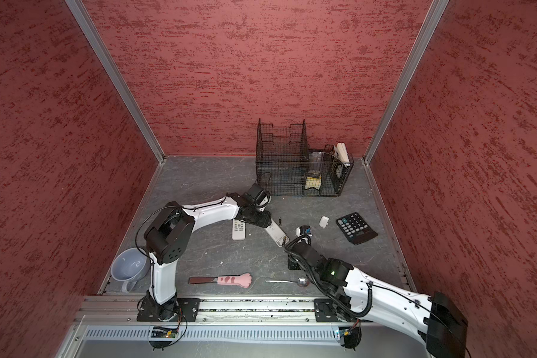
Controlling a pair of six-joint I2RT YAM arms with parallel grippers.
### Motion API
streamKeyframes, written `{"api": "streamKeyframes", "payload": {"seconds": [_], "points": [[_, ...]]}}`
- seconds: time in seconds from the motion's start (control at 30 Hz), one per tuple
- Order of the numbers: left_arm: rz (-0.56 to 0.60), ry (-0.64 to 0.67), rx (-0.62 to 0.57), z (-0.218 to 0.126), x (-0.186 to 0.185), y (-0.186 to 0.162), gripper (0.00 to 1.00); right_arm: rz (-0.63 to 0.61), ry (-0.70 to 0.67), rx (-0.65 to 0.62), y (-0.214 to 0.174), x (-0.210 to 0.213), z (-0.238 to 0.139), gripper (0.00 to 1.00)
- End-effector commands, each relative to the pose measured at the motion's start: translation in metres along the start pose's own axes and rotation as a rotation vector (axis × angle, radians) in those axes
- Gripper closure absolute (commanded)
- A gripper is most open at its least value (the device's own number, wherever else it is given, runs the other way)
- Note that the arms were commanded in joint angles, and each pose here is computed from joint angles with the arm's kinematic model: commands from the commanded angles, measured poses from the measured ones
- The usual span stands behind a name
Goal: Unload the batteries from the remote control
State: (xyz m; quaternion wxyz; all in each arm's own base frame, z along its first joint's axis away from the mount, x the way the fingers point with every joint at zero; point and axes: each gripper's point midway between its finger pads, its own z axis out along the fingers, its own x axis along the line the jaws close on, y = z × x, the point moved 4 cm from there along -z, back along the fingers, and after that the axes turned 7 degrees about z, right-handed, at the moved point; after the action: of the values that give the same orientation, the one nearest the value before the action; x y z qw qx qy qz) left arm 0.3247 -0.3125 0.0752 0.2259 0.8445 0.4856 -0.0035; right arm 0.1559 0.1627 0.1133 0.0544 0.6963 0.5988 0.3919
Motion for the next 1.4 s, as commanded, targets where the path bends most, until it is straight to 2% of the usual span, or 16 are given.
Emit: {"api": "streamKeyframes", "payload": {"seconds": [0.0, 0.2, 0.43, 0.63, 0.9, 1.37], "points": [[-0.010, 0.013, 0.002, 0.006, 0.003, -0.001, 0.44, 0.055, -0.102, -0.015, 0.003, -0.017, -0.012, 1.00], [-0.008, 0.015, 0.006, 0.008, 0.004, -0.002, 0.44, 0.107, -0.119, -0.084, 0.011, -0.024, -0.018, 1.00], [-0.018, 0.003, -0.001, 0.006, 0.002, -0.001, 0.45, 0.075, -0.069, -0.096, 0.020, -0.003, -0.011, 1.00], [-0.058, -0.013, -0.033, -0.017, -0.004, 0.002, 0.47, 0.038, -0.055, -0.117, 0.036, 0.017, -0.018, 1.00], [-0.088, -0.021, -0.018, -0.039, -0.018, -0.017, 0.48, -0.032, -0.082, -0.092, 0.041, 0.024, -0.020, 1.00], [-0.117, -0.004, 0.031, -0.017, -0.031, -0.034, 0.48, -0.093, -0.082, -0.052, 0.024, -0.002, -0.006, 1.00]]}}
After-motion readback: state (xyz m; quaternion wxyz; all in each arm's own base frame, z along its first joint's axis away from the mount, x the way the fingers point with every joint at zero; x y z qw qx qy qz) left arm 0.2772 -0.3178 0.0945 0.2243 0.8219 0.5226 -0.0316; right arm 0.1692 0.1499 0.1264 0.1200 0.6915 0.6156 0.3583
